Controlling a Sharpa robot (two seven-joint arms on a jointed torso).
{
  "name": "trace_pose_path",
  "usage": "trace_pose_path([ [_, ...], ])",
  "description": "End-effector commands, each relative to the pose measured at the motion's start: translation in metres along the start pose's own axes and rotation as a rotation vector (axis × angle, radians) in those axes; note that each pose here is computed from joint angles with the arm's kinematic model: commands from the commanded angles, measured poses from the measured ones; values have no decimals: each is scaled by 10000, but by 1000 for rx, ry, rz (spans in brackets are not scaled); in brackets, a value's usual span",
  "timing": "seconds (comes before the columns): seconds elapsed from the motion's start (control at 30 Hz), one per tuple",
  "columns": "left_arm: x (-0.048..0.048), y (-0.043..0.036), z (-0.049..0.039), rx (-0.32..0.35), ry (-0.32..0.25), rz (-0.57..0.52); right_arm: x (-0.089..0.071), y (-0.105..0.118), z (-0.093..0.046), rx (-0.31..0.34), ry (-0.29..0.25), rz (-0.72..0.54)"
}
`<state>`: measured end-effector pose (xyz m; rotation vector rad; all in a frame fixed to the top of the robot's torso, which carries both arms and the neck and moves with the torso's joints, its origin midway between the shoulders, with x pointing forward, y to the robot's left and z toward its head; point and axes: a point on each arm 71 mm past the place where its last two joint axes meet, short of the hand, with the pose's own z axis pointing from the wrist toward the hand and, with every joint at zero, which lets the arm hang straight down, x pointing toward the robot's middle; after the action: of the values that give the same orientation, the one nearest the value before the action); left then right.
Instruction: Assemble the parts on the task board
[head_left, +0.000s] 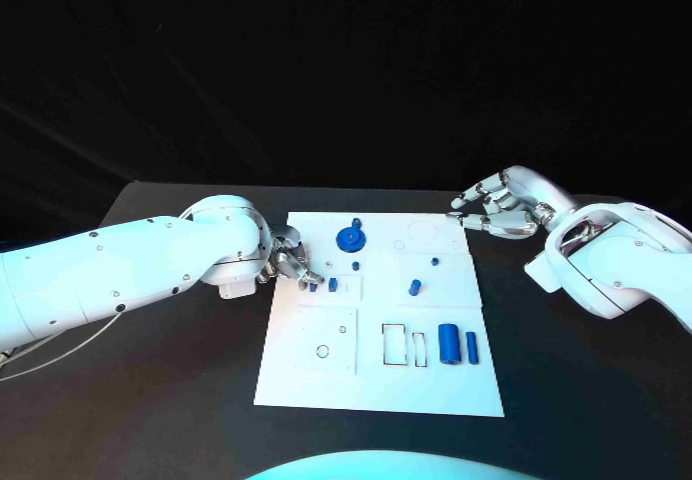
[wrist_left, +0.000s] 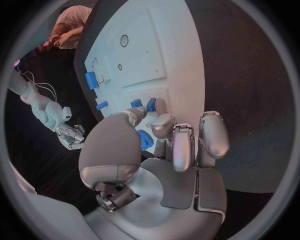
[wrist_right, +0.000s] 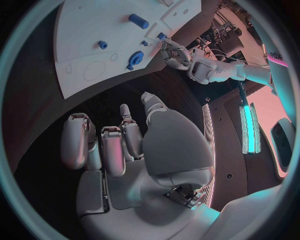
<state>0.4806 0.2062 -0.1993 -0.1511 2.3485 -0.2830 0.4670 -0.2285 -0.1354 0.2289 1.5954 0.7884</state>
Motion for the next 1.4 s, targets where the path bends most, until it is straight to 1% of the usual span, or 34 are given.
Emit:
trace_pose_path([
  [0.03, -17, 8, -18, 3, -31, -23, 2, 4, 3, -9, 1, -2],
  [0.2, -62, 21, -58, 17, -64, -69, 3, 1, 6, -8, 1, -2],
  [0.4, -97, 12, -82, 50, -91, -130, 6, -4, 8, -7, 1, -1],
  [0.5, -119, 2, -91, 93, -107, -197, 8, -8, 8, -6, 1, -1],
  [0.67, -171, -43, -109, 202, -150, -339, 8, -14, 7, -4, 1, 0],
  [0.73, -194, -66, -119, 242, -178, -375, 8, -16, 8, -4, 1, 0],
  [0.8, -219, -95, -128, 287, -220, -388, 7, -18, 7, -3, 1, 0],
  [0.87, -244, -140, -140, 348, -287, -364, 7, -21, 8, -2, 1, 0],
  [0.93, -251, -185, -148, 404, -348, -316, 8, -23, 9, -2, 1, 0],
  [1.03, -216, -244, -154, 483, -431, -223, 11, -26, 9, -1, 2, 1],
  [1.1, -192, -292, -158, 525, -473, -151, 14, -27, 9, -1, 3, 1],
  [1.17, -163, -340, -156, 553, -499, -83, 17, -29, 9, -1, 4, 2],
  [1.27, -119, -402, -143, 576, -519, 0, 22, -29, 9, -1, 5, 2],
  [1.4, -54, -492, -96, 581, -523, 115, 30, -25, 9, -2, 8, 3],
])
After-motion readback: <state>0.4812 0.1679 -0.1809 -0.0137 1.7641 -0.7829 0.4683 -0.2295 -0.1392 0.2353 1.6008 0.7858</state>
